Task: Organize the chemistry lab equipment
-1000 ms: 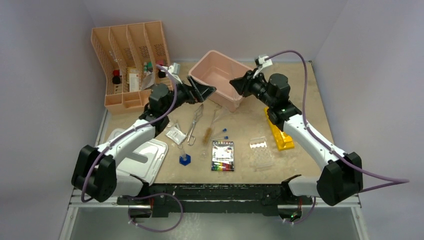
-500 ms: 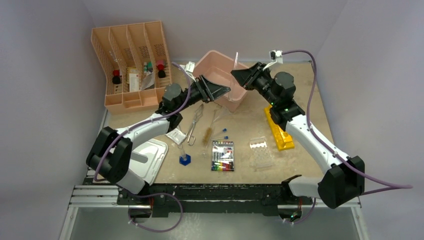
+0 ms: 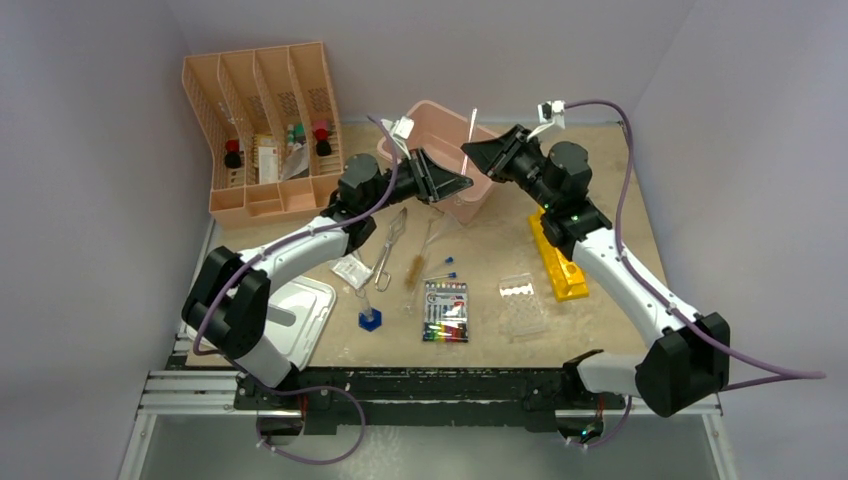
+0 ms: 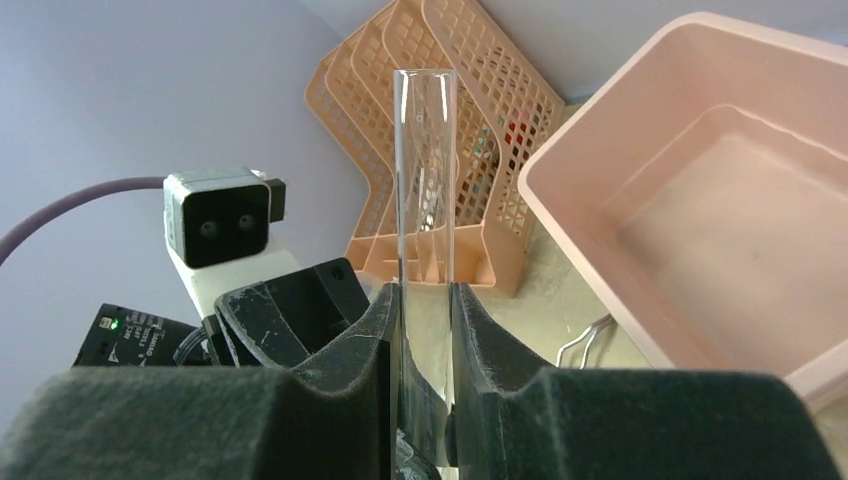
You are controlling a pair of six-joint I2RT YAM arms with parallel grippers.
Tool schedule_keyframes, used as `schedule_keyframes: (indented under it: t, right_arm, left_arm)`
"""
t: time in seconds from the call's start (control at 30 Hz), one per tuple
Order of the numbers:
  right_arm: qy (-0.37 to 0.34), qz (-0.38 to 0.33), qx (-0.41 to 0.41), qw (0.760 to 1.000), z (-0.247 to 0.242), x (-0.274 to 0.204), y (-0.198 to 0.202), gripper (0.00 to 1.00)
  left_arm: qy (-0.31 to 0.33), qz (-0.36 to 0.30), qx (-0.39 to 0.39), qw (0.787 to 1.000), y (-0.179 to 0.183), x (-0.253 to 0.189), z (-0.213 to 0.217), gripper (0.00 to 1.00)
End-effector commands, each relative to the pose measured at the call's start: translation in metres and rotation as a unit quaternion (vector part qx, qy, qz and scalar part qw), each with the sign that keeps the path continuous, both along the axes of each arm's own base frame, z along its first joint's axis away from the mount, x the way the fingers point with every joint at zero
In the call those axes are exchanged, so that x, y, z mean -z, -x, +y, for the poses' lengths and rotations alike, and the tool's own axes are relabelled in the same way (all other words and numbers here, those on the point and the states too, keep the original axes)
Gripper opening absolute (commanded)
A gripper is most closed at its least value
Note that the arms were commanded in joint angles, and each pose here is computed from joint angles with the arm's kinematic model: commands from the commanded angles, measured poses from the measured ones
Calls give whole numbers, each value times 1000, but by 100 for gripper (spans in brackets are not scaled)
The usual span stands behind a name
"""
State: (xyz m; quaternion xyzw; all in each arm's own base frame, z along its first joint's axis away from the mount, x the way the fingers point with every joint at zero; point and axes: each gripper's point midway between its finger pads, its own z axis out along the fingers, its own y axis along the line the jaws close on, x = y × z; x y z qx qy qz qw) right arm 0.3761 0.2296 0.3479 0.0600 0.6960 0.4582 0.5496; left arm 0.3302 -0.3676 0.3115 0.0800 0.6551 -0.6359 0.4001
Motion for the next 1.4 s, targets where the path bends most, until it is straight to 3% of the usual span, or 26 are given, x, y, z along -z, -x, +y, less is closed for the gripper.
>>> schedule_keyframes:
  t: [0.0,0.13,0.23,0.33,0.5,0.73,1.0,1.37]
  right_arm:
    - [17,-9,-17,1000,-1,-22,9,19]
    - [49,5,-12,999,-11,-19,14,40]
    - [50,30,-8,998,-20,-21,16,56]
    - [37,81,12,996,-42,-16,12,66]
    - [38,122,-28,991,-53,-18,8,69]
    - [75,132,-98,983,-40,-20,13,72]
    - [69,205,-82,973,-42,6,0,65]
    - [18,222,-141,965,-27,2,4,25]
  left_arm:
    - [-43,-60,1,997,-3,-14,-1,12]
    - [-85,-82,14,993,-1,-7,-2,3]
    - [-113,-102,28,988,3,-3,-1,2]
    - [-155,-126,32,979,4,2,3,5]
    - [-215,-146,50,964,4,13,8,7]
    - [-236,-151,77,957,10,23,8,6]
    - [-245,-157,98,952,14,27,8,6]
    - [-266,-164,109,944,17,35,12,6]
